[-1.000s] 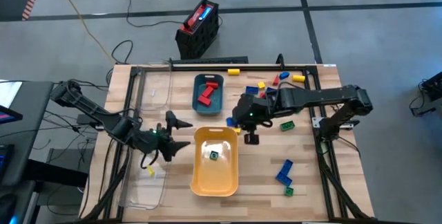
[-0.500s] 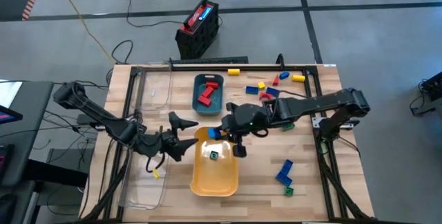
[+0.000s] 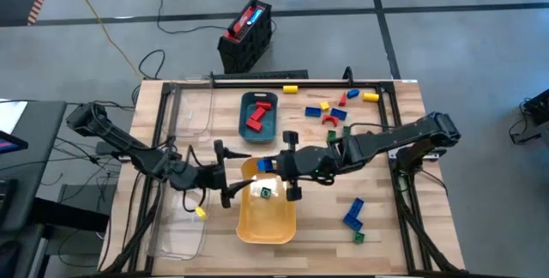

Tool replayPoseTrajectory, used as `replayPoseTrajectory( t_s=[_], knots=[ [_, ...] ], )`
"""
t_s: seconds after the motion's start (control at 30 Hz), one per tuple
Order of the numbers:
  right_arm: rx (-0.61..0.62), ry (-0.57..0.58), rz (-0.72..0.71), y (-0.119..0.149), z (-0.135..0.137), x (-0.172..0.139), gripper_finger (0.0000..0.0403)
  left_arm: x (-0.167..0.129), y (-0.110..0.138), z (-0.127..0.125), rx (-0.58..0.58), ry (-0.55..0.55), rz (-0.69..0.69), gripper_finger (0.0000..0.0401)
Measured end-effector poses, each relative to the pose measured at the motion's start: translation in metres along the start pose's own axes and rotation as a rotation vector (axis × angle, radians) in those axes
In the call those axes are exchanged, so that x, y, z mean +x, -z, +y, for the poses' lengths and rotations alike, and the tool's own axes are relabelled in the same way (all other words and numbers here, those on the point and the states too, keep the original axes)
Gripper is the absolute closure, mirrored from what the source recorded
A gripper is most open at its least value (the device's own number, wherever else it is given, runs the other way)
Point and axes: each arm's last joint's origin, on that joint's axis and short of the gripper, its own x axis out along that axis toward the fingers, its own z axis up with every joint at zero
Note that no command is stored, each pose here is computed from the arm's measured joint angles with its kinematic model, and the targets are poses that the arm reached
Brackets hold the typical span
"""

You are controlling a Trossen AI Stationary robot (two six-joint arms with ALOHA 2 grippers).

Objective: Sort blocks
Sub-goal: Put the rectangular blue game piece into the bottom transparent bin

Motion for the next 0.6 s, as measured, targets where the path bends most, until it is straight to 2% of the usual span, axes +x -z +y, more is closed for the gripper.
replayPoseTrajectory(
  t_s=[0.13,0.3,0.47,0.6],
  knots=[
    [0.012,0.014,-0.051,0.005,0.001,0.007,0.0319,-0.005,0.003,-0.004,-0.007,-0.007,-0.128,0.0089],
    [-0.028,0.020,-0.128,0.002,0.012,0.006,0.0319,-0.008,0.012,-0.006,-0.037,-0.015,-0.199,0.0096],
    [-0.046,0.080,-0.147,0.014,0.017,0.012,0.0319,-0.009,0.012,-0.006,-0.058,-0.010,-0.216,0.0097],
    [-0.037,0.099,-0.227,0.017,0.018,0.014,0.0319,-0.010,0.011,-0.007,-0.071,-0.008,-0.230,0.0097]
  ],
)
